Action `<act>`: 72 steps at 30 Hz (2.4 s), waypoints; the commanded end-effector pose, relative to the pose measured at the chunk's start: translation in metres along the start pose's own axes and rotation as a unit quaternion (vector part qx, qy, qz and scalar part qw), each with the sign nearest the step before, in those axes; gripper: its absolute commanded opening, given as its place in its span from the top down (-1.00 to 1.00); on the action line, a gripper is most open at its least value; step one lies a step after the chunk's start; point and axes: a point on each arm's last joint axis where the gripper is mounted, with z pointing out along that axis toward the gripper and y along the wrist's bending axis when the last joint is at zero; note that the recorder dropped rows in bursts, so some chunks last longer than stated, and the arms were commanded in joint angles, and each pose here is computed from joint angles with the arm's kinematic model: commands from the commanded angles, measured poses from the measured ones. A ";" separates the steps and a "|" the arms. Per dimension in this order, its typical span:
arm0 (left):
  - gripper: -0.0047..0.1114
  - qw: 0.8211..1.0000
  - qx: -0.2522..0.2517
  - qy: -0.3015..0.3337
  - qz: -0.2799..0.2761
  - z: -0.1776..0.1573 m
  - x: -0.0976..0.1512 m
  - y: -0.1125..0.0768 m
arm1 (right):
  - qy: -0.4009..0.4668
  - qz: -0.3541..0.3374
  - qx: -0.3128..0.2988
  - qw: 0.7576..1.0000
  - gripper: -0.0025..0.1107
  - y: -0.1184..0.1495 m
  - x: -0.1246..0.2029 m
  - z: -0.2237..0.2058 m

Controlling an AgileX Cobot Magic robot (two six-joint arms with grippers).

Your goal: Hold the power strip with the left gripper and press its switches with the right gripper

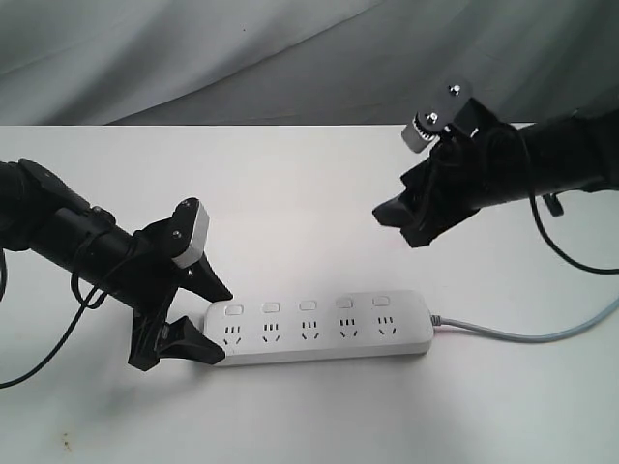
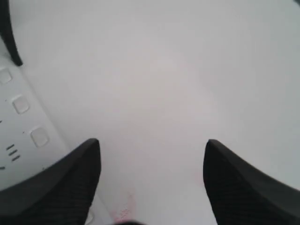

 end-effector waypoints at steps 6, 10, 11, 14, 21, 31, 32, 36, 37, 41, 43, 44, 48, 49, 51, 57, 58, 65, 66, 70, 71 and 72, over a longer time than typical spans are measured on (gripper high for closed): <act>0.15 1.000 -0.001 -0.004 0.005 0.000 -0.003 0.001 | -0.087 0.075 0.192 0.975 -0.08 -0.017 -0.037 -0.065; 0.15 1.000 -0.002 -0.004 0.004 0.000 -0.002 0.001 | -0.138 0.073 0.253 0.955 -0.08 -0.015 -0.053 -0.103; 0.15 1.000 -0.002 -0.004 0.004 0.000 -0.002 0.001 | -0.152 0.069 0.266 0.949 -0.08 -0.012 -0.058 -0.115; 0.15 1.000 -0.002 -0.004 0.004 0.000 -0.002 0.001 | -0.194 0.059 0.309 0.929 -0.08 -0.005 -0.069 -0.149; 0.15 1.000 -0.002 -0.004 0.004 0.000 -0.002 0.001 | -0.293 0.038 0.383 0.875 -0.08 0.024 -0.084 -0.230; 0.15 1.000 -0.002 -0.004 0.004 0.000 -0.002 0.001 | -0.427 0.071 0.381 0.817 0.30 0.075 -0.082 -0.313; 0.15 1.000 -0.002 -0.004 0.004 0.000 -0.002 0.001 | -0.435 0.075 0.379 0.813 0.38 0.078 -0.081 -0.317; 0.15 1.000 -0.002 -0.004 0.004 0.000 -0.002 0.001 | -0.467 0.076 0.375 0.797 0.75 0.094 -0.077 -0.337; 0.15 1.000 -0.002 -0.004 0.004 0.000 -0.002 0.001 | -0.474 0.073 0.376 0.793 0.83 0.098 -0.076 -0.342; 0.15 1.000 -0.002 -0.004 0.004 0.000 -0.002 0.001 | -0.500 0.059 0.371 0.780 0.96 0.114 -0.070 -0.360; 0.15 1.000 -0.002 -0.004 0.004 0.000 -0.002 0.001 | -0.511 0.056 0.372 0.773 0.96 0.121 -0.067 -0.368; 0.15 1.000 -0.002 -0.004 0.004 0.000 -0.002 0.001 | -0.518 0.053 0.373 0.768 0.96 0.125 -0.065 -0.372; 0.15 1.000 -0.002 -0.004 0.004 0.000 -0.002 0.001 | -0.538 0.044 0.376 0.753 0.96 0.138 -0.059 -0.387; 0.15 1.000 -0.002 -0.004 0.004 0.000 -0.002 0.001 | -0.542 0.043 0.376 0.751 0.96 0.141 -0.057 -0.389; 0.15 1.000 -0.002 -0.004 0.004 0.000 -0.002 0.001 | -0.548 0.040 0.377 0.746 0.96 0.145 -0.055 -0.394; 0.15 1.000 -0.002 -0.004 0.004 0.000 -0.002 0.001 | -0.553 0.038 0.377 0.742 0.96 0.148 -0.053 -0.397; 0.15 1.000 -0.002 -0.004 0.004 0.000 -0.002 0.001 | -0.553 0.038 0.377 0.742 0.96 0.148 -0.053 -0.397; 0.15 1.000 -0.002 -0.004 0.004 0.000 -0.002 0.001 | -0.553 0.039 0.379 0.741 0.96 0.148 -0.053 -0.397; 0.15 1.000 -0.002 -0.004 0.004 0.000 -0.002 0.001 | -0.553 0.045 0.391 0.735 0.96 0.146 -0.052 -0.399; 0.15 1.000 -0.002 -0.004 0.004 0.000 -0.002 0.001 | -0.597 0.143 0.352 0.707 0.96 0.145 -0.045 -0.405; 0.15 1.000 -0.002 -0.004 0.004 0.000 -0.002 0.001 | -0.609 0.164 0.334 0.701 0.96 0.148 -0.043 -0.406; 0.15 1.000 -0.002 -0.004 0.004 0.000 -0.002 0.001 | -0.620 0.195 0.314 0.692 0.96 0.148 -0.039 -0.406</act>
